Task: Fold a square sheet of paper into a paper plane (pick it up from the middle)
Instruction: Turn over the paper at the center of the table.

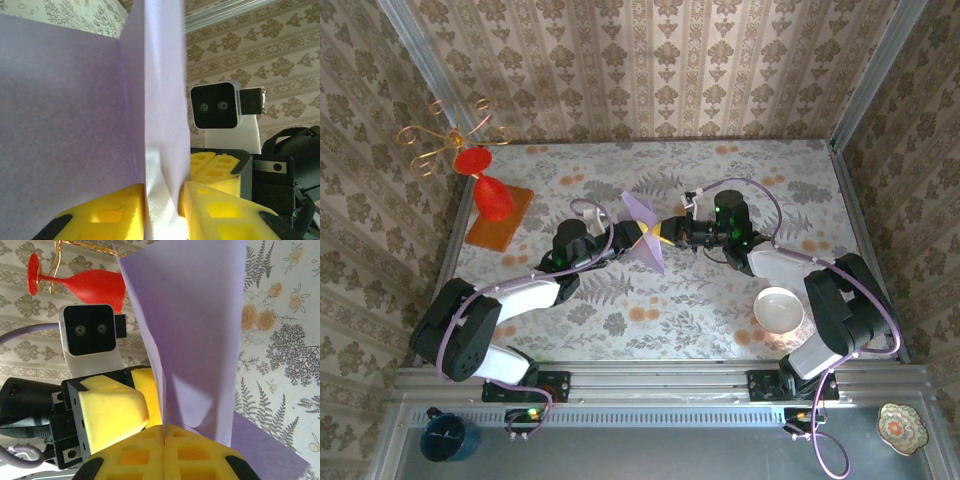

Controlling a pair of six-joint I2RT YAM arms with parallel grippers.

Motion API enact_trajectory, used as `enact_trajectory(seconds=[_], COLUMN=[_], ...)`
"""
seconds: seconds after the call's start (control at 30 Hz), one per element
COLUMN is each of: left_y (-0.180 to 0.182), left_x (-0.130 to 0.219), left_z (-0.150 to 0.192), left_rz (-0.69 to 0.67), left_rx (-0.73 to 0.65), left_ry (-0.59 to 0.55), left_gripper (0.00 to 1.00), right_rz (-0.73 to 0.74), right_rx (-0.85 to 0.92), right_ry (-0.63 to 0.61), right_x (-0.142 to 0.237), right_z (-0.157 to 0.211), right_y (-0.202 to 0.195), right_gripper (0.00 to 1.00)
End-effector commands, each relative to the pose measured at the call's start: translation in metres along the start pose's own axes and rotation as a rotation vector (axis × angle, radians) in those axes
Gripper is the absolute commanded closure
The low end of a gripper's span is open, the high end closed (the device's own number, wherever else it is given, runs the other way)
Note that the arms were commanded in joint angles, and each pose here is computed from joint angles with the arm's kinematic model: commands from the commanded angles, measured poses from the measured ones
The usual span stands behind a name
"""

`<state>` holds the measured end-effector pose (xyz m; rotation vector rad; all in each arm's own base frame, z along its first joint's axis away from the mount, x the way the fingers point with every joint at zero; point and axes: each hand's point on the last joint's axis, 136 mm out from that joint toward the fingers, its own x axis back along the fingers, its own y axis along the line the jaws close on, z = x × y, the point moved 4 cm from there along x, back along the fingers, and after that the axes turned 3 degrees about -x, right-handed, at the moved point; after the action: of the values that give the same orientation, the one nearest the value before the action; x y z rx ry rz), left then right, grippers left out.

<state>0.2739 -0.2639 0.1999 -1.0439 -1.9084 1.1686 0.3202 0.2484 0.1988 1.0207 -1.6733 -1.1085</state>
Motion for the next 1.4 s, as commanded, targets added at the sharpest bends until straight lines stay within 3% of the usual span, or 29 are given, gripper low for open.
enact_trajectory(seconds=[0.0,0.23,0.6,1.0,1.07,1.2,1.37], left_y=[-0.016,-0.016,-0.018,-0.016,-0.014,-0.007,0.007], left_x=[-0.001,0.0,0.0,-0.003,-0.002,0.001,0.007], left_z=[-0.01,-0.01,-0.011,-0.012,-0.013,-0.014,-0.008], left_rz=[0.056,0.06,0.078,0.072,0.062,0.013,-0.19], left_rx=[-0.054,-0.07,-0.09,-0.103,-0.104,-0.116,-0.196], left_ry=[-0.029,-0.035,-0.035,-0.028,-0.03,-0.03,0.03], left_gripper=[0.77,0.81,0.77,0.88,0.9,0.9,0.91], right_rz=[-0.035,-0.036,-0.045,-0.06,-0.058,-0.003,0.155], right_rx=[0.01,-0.005,-0.04,-0.059,-0.061,-0.059,-0.013], right_ry=[0.006,-0.003,-0.006,0.0,-0.005,-0.047,-0.116], right_x=[0.005,0.007,0.007,0.008,0.01,0.022,0.047], right_z=[0.001,-0.001,-0.004,-0.005,-0.006,-0.011,-0.016], right_y=[0.008,0.007,0.006,0.008,0.008,-0.002,-0.02], right_gripper=[0.92,0.9,0.91,0.88,0.85,0.66,0.55])
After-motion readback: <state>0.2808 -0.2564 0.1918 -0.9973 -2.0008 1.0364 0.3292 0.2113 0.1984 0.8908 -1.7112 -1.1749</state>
